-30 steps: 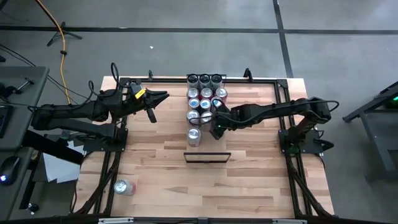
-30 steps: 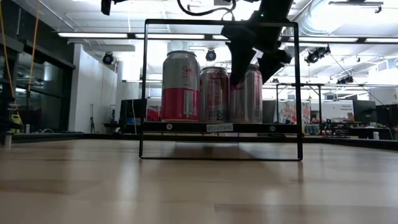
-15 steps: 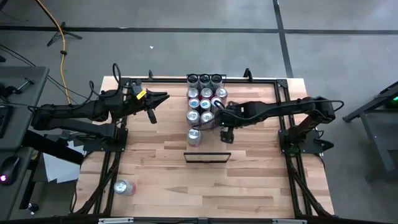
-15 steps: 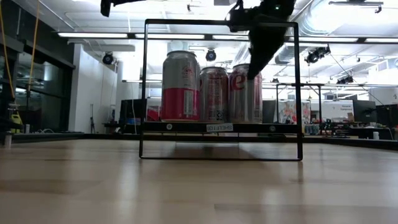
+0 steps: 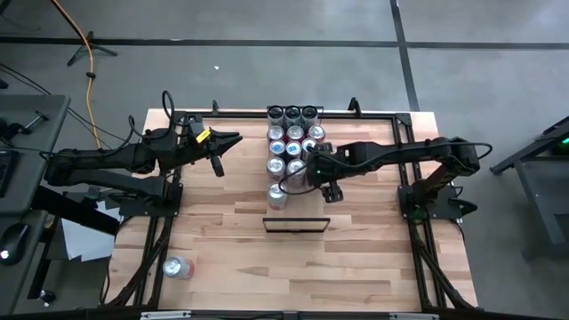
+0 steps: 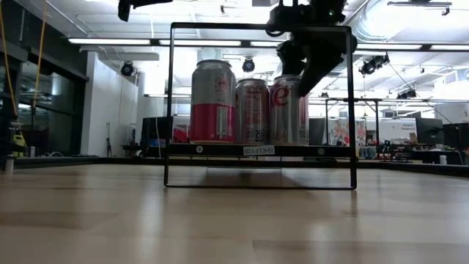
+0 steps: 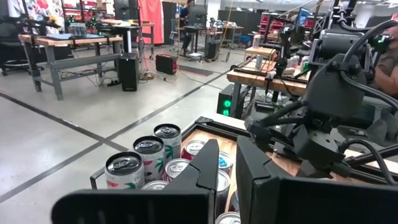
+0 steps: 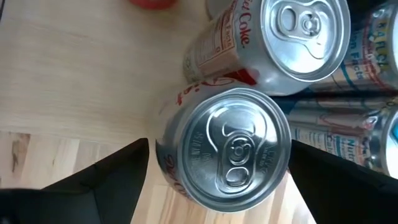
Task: Place canned beverage on shelf
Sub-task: Put the red-silver soda can on the shelf aligned with the other red-silver soda can
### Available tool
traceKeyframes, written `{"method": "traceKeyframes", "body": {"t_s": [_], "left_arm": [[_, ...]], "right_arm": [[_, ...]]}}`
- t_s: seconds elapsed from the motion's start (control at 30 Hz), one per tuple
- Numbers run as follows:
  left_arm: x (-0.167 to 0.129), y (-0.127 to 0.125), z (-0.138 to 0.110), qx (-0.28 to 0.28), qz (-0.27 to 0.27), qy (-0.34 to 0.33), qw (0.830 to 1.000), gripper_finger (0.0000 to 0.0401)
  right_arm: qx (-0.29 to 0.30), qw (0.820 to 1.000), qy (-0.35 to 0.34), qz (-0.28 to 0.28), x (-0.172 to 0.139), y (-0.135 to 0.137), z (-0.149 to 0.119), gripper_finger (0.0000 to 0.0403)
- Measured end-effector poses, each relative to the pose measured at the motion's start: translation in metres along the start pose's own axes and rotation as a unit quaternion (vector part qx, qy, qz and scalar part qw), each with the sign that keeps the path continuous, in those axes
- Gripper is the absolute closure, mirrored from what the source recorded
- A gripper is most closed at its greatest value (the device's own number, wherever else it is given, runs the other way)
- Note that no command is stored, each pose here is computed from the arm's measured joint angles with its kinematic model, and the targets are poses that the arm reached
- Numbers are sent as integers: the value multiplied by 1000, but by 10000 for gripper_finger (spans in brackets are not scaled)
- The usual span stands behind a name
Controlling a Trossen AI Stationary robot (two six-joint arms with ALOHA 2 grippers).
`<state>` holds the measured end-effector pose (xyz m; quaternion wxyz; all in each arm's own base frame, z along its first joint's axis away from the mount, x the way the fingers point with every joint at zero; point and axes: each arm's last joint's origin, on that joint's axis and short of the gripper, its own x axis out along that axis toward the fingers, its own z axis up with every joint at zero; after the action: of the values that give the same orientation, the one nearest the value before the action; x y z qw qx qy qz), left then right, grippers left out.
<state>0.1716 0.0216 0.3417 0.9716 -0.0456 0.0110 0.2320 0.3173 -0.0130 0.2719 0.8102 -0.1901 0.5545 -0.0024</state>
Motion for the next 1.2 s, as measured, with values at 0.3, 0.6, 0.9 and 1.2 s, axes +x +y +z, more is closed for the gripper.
{"method": "traceKeyframes", "body": {"t_s": [0.3, 0.6, 0.9, 1.2], "left_arm": [[0, 0, 0, 0, 0, 0, 1000, 398], [0, 0, 0, 0, 0, 0, 1000, 398], [0, 0, 0, 0, 0, 1, 1000, 398], [0, 0, 0, 0, -1, 1, 1000, 398]], "right_arm": [[-11, 1000, -19, 12, 1, -3, 2, 43], [-13, 999, -13, 27, 9, -1, 3, 44], [99, 995, 0, -8, 10, -3, 3, 109], [172, 984, 17, -47, 10, -5, 0, 103]]}}
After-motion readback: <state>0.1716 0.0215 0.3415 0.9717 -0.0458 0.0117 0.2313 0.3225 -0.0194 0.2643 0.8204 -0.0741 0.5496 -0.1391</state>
